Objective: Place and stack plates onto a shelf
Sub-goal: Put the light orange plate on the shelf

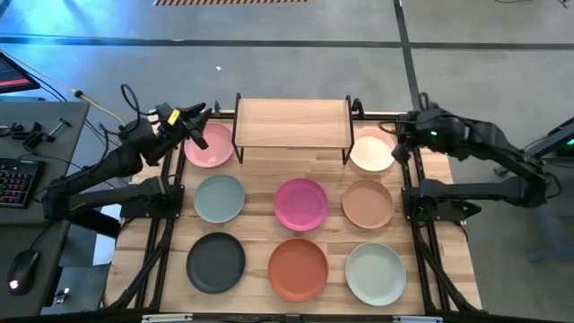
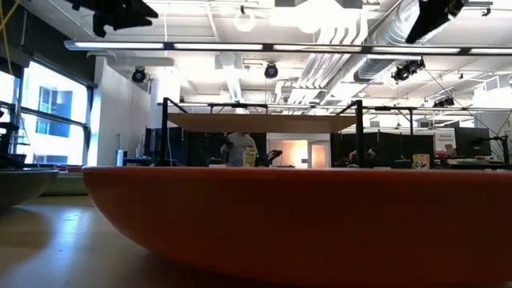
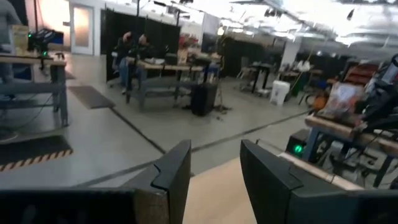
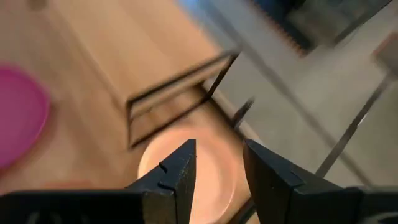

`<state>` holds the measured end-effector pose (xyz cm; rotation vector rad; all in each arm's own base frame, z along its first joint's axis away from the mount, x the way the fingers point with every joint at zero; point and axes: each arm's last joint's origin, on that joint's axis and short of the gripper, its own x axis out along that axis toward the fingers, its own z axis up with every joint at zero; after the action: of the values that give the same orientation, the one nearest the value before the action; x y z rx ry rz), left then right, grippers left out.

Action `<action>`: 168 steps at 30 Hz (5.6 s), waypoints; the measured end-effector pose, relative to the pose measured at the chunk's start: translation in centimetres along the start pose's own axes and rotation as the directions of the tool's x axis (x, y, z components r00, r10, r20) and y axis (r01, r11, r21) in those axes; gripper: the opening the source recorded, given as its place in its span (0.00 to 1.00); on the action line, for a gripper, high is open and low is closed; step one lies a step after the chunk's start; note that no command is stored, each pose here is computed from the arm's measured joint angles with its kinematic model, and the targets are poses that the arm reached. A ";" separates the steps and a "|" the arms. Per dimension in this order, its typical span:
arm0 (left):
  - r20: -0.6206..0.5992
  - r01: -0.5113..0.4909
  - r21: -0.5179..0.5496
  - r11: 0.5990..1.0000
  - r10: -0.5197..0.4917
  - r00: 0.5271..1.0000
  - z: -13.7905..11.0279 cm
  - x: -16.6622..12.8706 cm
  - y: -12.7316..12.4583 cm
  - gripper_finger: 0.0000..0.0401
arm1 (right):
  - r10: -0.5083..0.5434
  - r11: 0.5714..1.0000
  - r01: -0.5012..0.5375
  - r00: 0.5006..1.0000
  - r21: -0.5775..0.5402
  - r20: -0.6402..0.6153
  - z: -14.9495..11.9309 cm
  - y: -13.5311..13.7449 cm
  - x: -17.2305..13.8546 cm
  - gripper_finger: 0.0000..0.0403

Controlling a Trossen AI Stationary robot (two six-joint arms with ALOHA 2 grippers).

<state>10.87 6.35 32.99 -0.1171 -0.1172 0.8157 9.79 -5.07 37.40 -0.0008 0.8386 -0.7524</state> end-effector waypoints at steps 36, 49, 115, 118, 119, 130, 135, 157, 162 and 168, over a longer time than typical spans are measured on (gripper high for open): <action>-0.028 0.043 0.038 0.998 -0.042 0.999 -0.3 0.5 -0.2 0.32 | 0.359 0.892 -0.423 0.877 -0.158 -0.319 -7.8 2.4 15.3 0.31; -0.030 0.042 0.035 0.998 -0.041 0.999 -0.3 0.5 -0.2 0.32 | 0.372 0.875 -0.450 0.860 -0.178 -0.349 -9.0 3.0 16.6 0.31; -0.077 0.036 0.022 0.999 -0.035 0.996 -0.8 0.4 -0.1 0.32 | 0.290 0.921 -0.389 0.699 -0.007 -0.654 -7.6 3.1 21.0 0.00; -0.077 0.037 0.022 0.999 -0.035 0.996 -0.8 0.4 -0.1 0.32 | 0.306 0.919 -0.394 0.693 0.013 -0.652 -7.4 3.0 20.4 0.00; -0.078 0.037 0.023 0.999 -0.035 0.996 -0.8 0.4 -0.1 0.32 | 0.315 0.919 -0.393 0.697 0.024 -0.644 -7.2 2.9 20.2 0.00; -0.077 0.037 0.024 0.999 -0.035 0.996 -0.8 0.4 -0.1 0.32 | 0.340 0.923 -0.381 0.754 0.047 -0.562 -5.2 2.0 17.2 0.00; -0.078 0.037 0.024 0.999 -0.035 0.996 -0.8 0.4 -0.1 0.32 | 0.342 0.927 -0.371 0.768 0.060 -0.542 -4.4 1.7 16.5 0.00; -0.078 0.037 0.024 0.999 -0.035 0.996 -0.8 0.4 -0.1 0.32 | 0.158 0.981 -0.191 0.868 -0.023 -0.471 1.5 -1.0 12.1 0.00; -0.077 0.037 0.024 0.999 -0.035 0.996 -0.8 0.4 -0.1 0.32 | 0.106 0.988 -0.141 0.915 -0.060 -0.390 3.5 -1.9 10.5 0.00; -0.077 0.037 0.024 0.999 -0.035 0.996 -0.8 0.4 -0.1 0.32 | 0.071 0.990 -0.097 0.971 -0.103 -0.228 6.2 -2.9 8.8 0.00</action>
<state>11.37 6.54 32.20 -0.1216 -0.0361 0.7757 16.01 -14.27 36.60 0.0185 1.0889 -0.6313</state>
